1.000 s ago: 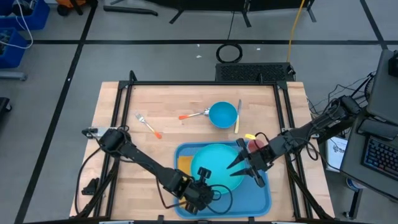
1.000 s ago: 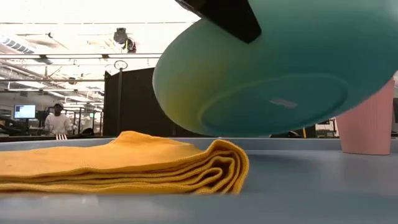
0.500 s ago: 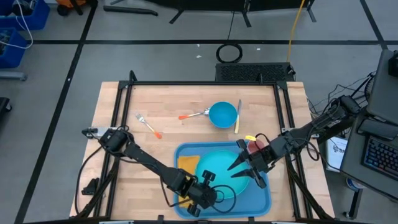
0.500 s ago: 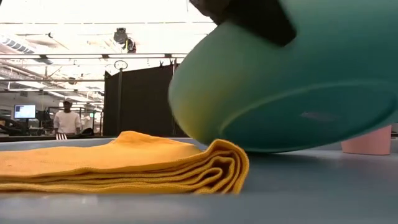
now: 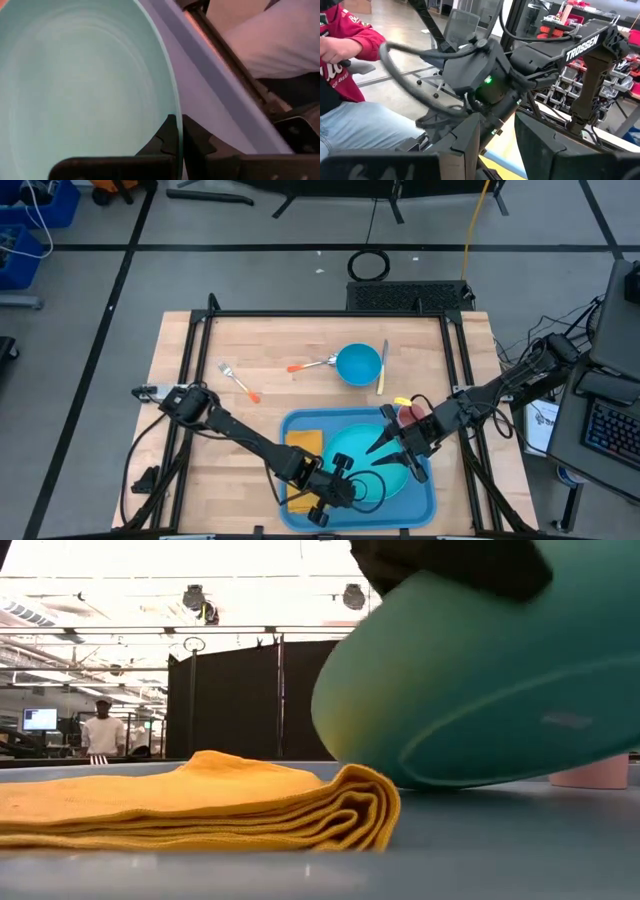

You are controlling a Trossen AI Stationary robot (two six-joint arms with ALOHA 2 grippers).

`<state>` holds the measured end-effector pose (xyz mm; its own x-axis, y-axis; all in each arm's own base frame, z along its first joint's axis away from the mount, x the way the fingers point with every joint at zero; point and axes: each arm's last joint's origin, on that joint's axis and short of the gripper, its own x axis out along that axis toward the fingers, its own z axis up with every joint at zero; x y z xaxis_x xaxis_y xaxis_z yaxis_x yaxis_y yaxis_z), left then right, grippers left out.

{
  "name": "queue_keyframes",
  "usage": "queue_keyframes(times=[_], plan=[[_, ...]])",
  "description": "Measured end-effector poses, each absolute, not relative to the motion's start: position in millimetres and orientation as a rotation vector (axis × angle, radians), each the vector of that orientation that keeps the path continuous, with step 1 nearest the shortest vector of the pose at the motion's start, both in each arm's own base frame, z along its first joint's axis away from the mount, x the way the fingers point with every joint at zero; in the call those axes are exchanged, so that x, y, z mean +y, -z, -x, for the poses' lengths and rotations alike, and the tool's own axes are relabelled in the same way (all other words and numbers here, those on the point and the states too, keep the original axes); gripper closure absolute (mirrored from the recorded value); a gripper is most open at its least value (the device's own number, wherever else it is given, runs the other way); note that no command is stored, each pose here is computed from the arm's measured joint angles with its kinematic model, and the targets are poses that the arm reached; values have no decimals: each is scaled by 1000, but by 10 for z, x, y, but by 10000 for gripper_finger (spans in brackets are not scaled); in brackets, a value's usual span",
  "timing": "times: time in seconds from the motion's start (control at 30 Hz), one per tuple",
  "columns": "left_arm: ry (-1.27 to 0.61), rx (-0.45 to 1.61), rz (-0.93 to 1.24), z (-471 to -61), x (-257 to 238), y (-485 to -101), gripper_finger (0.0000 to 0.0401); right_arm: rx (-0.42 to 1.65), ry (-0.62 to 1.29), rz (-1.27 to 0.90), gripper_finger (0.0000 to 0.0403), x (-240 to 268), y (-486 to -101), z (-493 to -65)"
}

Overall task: Set up tray
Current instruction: Put the light blue plate on the blue serving tray to the right of the orange table napkin

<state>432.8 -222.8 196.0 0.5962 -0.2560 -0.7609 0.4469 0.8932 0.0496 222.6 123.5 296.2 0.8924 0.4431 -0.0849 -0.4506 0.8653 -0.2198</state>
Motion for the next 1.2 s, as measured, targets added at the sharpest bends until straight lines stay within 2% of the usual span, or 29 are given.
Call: queue_keyframes(times=[0.27, 0.57, 0.83, 1.07, 1.2], plan=[[376, 891, -210, -4318, -2237, -1858, 395, 40, -466, 158, 289, 1237, -2971, -2227], [439, 849, -160, -4326, -2394, -1787, 395, 38, -465, 132, 289, 1237, -2978, -2228], [424, 887, -171, -4322, -2368, -1716, 363, 37, -473, 99, 289, 1258, -2986, -2216], [461, 827, -156, -4358, -2399, -1757, 381, 22, -500, 96, 289, 1320, -3000, -2181], [456, 829, -164, -4356, -2396, -1754, 378, 21, -506, 97, 289, 1340, -3000, -2169]])
